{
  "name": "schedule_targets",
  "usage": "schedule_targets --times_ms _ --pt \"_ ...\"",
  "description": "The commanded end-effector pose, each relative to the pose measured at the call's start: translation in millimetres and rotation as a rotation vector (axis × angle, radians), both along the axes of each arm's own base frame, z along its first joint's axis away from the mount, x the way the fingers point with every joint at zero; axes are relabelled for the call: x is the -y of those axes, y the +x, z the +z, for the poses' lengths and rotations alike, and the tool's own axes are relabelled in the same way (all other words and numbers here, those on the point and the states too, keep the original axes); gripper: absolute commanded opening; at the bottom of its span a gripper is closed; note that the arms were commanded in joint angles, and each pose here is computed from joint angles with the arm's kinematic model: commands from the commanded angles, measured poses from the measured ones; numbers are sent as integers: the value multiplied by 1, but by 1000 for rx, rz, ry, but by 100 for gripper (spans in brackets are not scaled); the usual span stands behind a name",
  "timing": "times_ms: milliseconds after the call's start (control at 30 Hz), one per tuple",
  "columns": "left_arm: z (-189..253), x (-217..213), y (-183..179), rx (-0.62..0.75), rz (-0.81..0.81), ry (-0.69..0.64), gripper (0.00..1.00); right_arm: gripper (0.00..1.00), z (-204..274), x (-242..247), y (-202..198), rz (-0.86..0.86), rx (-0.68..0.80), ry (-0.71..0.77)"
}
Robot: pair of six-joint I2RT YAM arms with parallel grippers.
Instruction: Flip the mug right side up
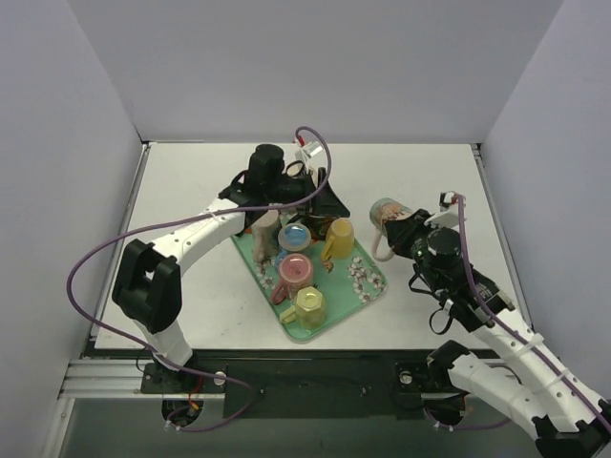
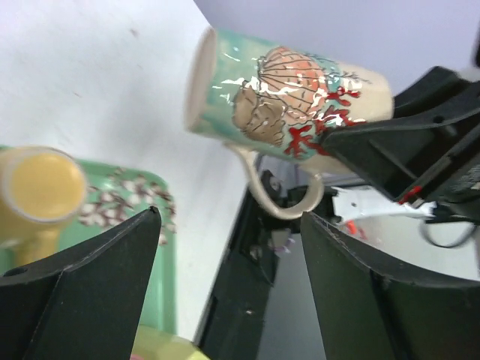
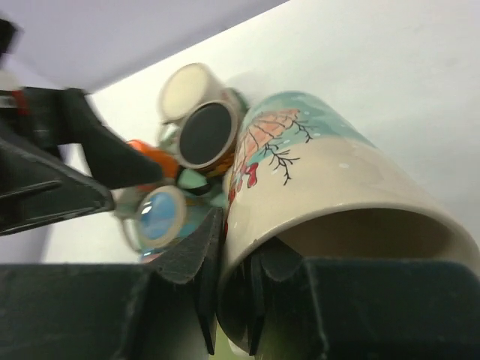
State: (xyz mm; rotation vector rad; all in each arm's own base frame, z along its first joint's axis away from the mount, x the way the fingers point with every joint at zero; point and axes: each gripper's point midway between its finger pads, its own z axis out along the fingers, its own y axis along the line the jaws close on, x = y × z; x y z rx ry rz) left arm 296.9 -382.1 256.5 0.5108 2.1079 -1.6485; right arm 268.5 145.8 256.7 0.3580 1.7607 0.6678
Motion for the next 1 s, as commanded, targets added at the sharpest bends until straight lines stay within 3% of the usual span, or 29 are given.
schedule_targets --times_ms 0,100,133,267,433,533,733,867,900,967 --pt "16 -22 23 268 42 139 87 0 35 65 2 -173 -51 -429" --pt "30 -31 20 379 32 202 88 0 17 93 21 -173 -253 -634" --pt "31 -33 17 435 10 225 88 0 -7 91 33 -115 -354 -649" --pt "27 -49 17 550 38 366 88 0 -39 137 75 -163 -624 -641" --pt "-7 -62 11 671 31 521 86 0 -71 157 115 -155 -757 -689" --pt "-25 -64 3 711 15 596 83 0 -96 162 137 -98 -828 -623" --pt "-66 -53 -9 725 -57 666 79 0 -129 169 144 -67 -935 -634" --pt "-97 -49 0 696 -55 725 82 27 -142 169 140 -44 -980 -644" --pt "-106 -47 0 685 -63 737 82 38 -142 170 139 -46 -983 -646" --pt "-115 -45 6 686 -44 766 82 53 -137 170 136 -54 -983 -649"
